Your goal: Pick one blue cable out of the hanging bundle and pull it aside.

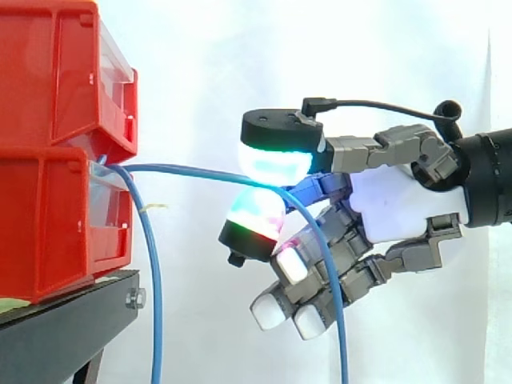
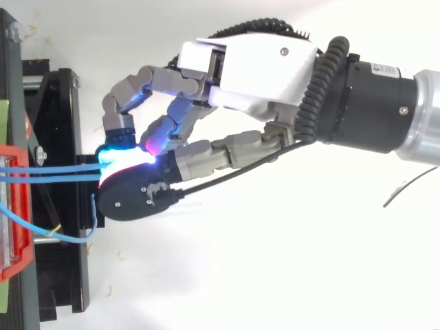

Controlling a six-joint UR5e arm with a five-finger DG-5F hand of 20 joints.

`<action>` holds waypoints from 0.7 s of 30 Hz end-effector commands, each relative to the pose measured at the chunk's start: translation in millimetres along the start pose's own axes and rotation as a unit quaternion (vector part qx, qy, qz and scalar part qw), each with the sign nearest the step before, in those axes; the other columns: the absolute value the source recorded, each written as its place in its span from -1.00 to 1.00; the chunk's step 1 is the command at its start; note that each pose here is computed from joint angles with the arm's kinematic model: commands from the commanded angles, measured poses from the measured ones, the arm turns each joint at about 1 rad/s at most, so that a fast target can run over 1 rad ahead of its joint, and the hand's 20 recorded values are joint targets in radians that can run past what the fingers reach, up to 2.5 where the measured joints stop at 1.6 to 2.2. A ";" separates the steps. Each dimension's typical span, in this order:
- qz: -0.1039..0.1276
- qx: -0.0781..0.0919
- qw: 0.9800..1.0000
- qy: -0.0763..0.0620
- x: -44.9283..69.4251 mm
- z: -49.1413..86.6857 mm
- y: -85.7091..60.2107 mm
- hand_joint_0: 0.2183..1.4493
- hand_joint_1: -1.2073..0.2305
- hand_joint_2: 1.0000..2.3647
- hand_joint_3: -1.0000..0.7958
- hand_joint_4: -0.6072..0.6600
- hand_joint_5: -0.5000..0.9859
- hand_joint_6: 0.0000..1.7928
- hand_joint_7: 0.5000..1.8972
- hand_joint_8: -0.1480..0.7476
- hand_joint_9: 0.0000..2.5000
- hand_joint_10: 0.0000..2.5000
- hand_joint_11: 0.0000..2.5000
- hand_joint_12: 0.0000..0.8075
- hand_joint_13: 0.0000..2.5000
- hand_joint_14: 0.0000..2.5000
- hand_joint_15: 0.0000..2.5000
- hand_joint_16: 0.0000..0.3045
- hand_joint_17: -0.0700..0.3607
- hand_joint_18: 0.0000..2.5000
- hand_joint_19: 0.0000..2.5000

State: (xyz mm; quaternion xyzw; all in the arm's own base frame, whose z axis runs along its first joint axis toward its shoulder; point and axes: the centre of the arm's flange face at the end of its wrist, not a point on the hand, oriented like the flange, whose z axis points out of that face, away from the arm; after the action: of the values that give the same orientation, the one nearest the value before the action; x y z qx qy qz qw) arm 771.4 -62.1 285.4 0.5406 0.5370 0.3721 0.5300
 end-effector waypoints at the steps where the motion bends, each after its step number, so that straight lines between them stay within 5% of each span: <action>1: -0.002 0.002 1.000 0.001 0.1 -0.1 -1.2 -0.24 -0.45 -0.98 -0.23 -0.04 -0.58 0.02 0.02 0.02 -0.23 -0.99 -0.52 -0.18 -0.39 -0.99 -0.68 -0.68 -0.16 -0.39 -0.65; 9: 0.001 0.001 1.000 0.000 -0.3 -0.5 -0.1 -0.11 -0.55 -1.00 -0.44 -0.18 -0.54 0.03 0.24 -0.01 -0.17 -0.98 -0.51 -0.22 -0.37 -0.99 -0.69 -0.70 -0.20 -0.35 -0.68; 12: 0.000 0.001 1.000 -0.003 -1.5 0.3 -1.1 -0.13 -0.62 -1.00 -0.44 -0.24 -0.51 0.02 0.40 -0.18 -0.15 -0.99 -0.54 -0.28 -0.37 -0.99 -0.69 -0.71 -0.21 -0.34 -0.67; 21: 0.001 -0.001 1.000 -0.003 -5.8 0.5 0.0 -0.38 -0.63 -1.00 -0.44 -0.22 -0.47 -0.01 0.19 -0.24 -0.10 -0.99 -0.58 -0.30 -0.35 -0.99 -0.68 -0.73 -0.25 -0.35 -0.65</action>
State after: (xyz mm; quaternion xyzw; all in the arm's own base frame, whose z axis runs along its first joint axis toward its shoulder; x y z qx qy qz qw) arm 771.1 -66.3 285.5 0.5417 0.5354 0.3717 0.5309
